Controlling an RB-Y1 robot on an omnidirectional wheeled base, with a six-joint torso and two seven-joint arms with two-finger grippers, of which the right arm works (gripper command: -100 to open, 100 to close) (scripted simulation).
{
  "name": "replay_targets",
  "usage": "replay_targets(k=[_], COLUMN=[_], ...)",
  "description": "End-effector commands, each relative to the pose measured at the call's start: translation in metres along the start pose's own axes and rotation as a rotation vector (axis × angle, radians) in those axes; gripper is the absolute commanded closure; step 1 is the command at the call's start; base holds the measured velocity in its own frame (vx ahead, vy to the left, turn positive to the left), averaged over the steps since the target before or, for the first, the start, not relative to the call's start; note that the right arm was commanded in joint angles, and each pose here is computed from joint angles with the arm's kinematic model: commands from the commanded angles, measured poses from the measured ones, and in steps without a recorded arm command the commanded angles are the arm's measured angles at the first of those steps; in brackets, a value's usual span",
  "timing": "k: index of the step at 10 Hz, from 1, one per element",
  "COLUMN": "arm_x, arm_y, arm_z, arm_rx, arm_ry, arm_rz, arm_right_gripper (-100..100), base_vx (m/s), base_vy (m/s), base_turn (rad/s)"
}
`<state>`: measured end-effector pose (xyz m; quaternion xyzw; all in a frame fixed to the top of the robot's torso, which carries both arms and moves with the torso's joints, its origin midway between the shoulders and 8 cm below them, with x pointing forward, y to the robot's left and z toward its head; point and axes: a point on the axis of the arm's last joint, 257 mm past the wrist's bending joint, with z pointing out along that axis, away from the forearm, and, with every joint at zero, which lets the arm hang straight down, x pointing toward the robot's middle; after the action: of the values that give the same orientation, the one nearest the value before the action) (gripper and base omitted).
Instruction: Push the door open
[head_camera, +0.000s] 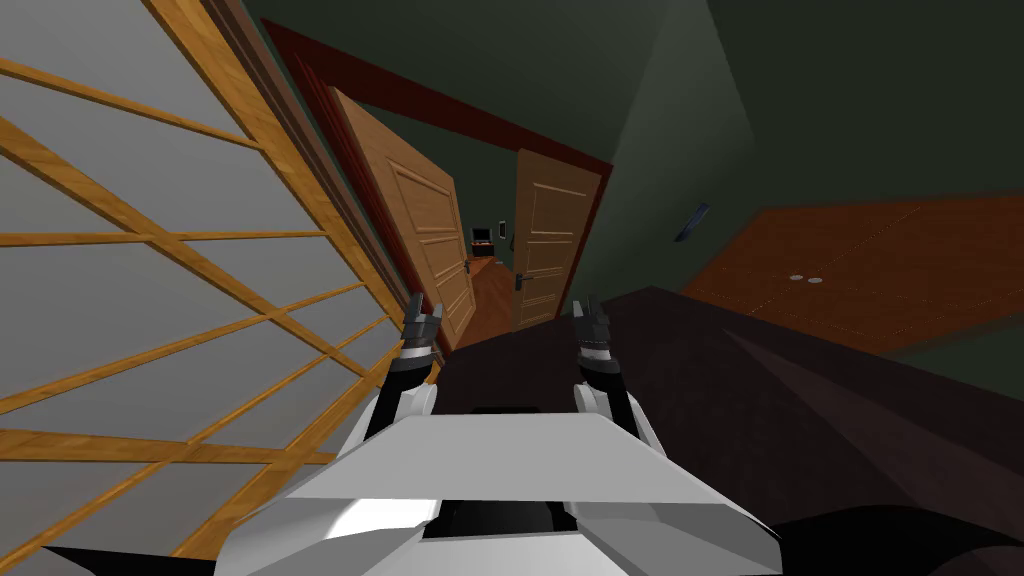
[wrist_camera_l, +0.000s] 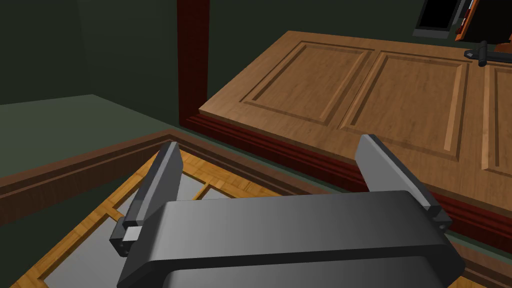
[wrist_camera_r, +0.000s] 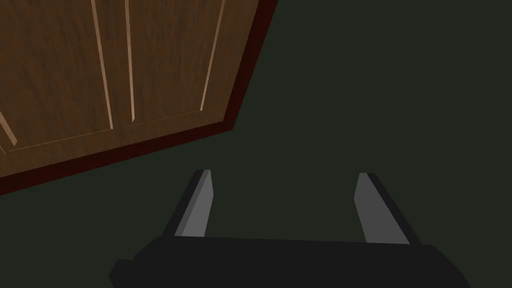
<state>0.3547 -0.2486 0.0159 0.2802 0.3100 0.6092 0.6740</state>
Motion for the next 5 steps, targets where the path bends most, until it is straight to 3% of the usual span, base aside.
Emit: replay_targets(k=[1, 5], arm_x=[0.004, 0.012], arm_y=[-0.015, -0.043], arm_z=[0.0003, 0.0007], arm_rx=[0.018, 0.055], arm_ry=[0.013, 0.039], arm_rz=[0.011, 0.032], arm_right_gripper=[-100, -100], base_vx=[0.114, 0.086], base_vy=[0.083, -0.040], base_turn=[0.020, 0.021])
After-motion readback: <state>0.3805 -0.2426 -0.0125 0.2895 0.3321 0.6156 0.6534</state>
